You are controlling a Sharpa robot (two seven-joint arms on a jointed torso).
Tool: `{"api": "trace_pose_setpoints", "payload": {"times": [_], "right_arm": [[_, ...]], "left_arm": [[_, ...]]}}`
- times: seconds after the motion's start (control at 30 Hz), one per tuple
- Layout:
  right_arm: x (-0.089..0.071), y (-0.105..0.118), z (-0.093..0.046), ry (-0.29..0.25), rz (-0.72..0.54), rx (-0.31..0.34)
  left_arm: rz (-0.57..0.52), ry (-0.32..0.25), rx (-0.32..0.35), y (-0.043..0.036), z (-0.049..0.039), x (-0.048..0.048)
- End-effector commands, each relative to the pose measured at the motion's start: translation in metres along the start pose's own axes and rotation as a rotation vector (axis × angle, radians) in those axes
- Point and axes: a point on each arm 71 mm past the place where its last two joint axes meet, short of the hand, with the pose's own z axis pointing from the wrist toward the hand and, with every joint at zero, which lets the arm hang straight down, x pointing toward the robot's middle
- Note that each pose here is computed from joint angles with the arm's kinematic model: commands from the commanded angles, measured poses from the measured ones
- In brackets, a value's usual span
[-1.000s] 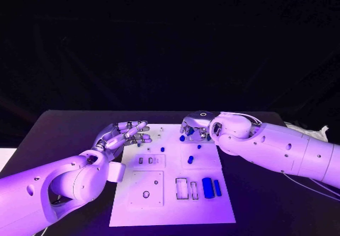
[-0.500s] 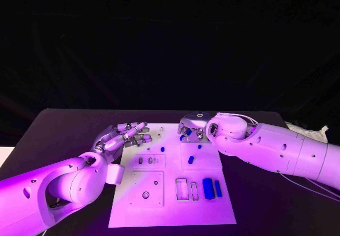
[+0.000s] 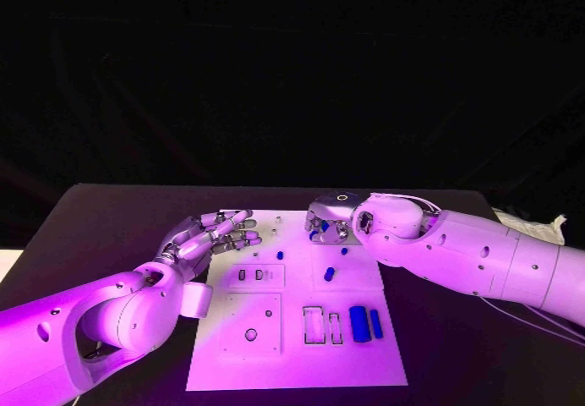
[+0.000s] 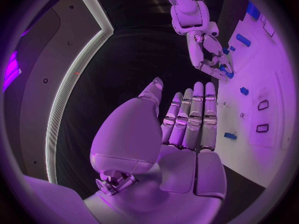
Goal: Assemble the parts on the task board
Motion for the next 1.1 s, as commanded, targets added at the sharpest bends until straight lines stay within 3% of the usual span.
{"api": "trace_pose_setpoints", "payload": {"times": [0.03,0.7,1.1], "right_arm": [[0.0009,-0.0016,-0.001,0.002,-0.045,0.008],[0.0013,-0.001,0.0,-0.018,-0.058,0.0],[-0.0082,0.0073,0.0005,-0.135,-0.04,0.003]], "left_arm": [[-0.018,0.019,0.002,-0.0009,0.0004,0.0014],[-0.013,0.007,-0.003,-0.0004,0.0012,-0.0036],[-0.009,-0.003,-0.002,-0.001,0.0001,-0.0073]]}}
